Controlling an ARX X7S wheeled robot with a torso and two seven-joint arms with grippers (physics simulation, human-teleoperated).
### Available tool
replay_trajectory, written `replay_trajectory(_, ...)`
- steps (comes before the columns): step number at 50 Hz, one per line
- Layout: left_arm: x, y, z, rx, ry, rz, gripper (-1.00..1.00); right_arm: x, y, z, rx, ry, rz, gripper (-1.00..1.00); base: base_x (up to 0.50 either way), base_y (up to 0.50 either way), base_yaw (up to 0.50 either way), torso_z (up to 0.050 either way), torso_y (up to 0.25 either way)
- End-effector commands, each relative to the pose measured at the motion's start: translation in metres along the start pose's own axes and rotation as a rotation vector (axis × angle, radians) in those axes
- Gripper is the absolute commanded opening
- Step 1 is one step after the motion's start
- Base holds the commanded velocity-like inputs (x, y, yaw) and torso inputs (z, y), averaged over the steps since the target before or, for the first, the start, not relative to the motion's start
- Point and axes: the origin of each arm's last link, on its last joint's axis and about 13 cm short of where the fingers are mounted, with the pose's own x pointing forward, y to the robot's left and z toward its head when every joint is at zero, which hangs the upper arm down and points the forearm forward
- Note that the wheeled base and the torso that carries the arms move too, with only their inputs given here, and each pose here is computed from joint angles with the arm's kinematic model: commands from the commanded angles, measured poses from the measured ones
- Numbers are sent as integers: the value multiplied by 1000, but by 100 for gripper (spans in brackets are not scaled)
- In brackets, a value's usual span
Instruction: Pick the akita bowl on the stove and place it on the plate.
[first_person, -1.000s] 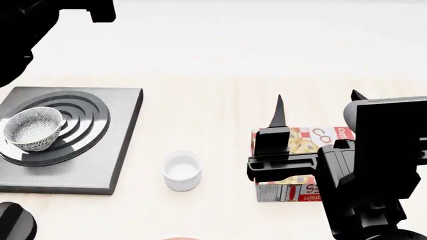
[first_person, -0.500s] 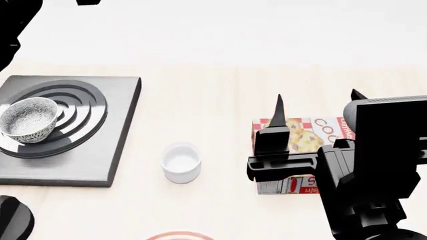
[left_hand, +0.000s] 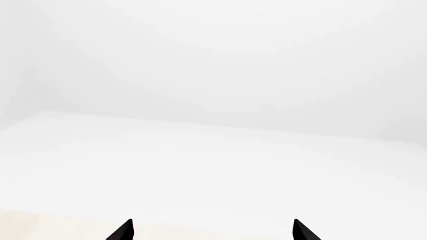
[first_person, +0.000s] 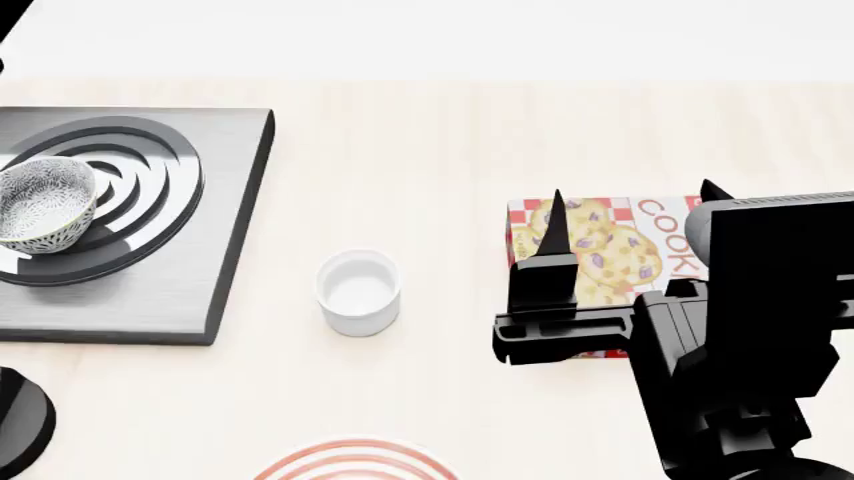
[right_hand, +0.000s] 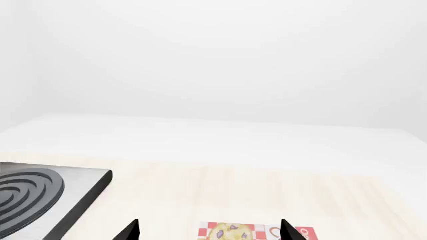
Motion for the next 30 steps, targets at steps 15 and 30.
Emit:
replay_trajectory(15, -3, -1, -11, 71, 57, -42, 100, 0, 0, 0, 0, 0, 0, 100, 0, 0, 0, 0, -92)
replay_trajectory(30, -4, -3, -34, 313, 293, 54, 100, 0, 0, 0, -2, 0, -1, 100, 0, 0, 0, 0, 0)
